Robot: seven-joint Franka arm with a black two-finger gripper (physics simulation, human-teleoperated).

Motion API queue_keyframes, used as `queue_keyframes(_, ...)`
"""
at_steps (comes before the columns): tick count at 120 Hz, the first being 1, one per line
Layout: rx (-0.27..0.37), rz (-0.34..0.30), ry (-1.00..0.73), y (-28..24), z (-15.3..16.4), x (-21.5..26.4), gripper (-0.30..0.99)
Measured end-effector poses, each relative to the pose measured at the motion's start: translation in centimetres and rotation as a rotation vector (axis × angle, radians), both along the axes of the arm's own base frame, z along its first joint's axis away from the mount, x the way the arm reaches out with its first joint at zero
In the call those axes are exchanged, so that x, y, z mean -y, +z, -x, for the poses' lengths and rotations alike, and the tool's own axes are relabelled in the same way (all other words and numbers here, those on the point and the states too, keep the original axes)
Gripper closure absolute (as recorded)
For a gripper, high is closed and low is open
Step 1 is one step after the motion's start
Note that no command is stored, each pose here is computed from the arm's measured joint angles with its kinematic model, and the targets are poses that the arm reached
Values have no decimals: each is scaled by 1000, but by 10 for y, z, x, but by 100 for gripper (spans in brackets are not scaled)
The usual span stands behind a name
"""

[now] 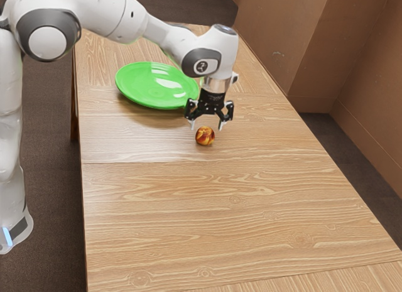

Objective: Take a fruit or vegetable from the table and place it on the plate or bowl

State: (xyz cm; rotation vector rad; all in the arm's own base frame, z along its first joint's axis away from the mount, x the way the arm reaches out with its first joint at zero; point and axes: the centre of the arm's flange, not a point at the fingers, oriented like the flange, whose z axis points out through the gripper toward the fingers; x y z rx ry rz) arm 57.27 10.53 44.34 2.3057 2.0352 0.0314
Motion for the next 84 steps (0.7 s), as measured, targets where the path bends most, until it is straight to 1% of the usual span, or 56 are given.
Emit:
queue_keyframes(45,-16,11,-7,-18,-6,4,0)
queue_keyframes(84,-17,17,-8,-29,-10,5,0)
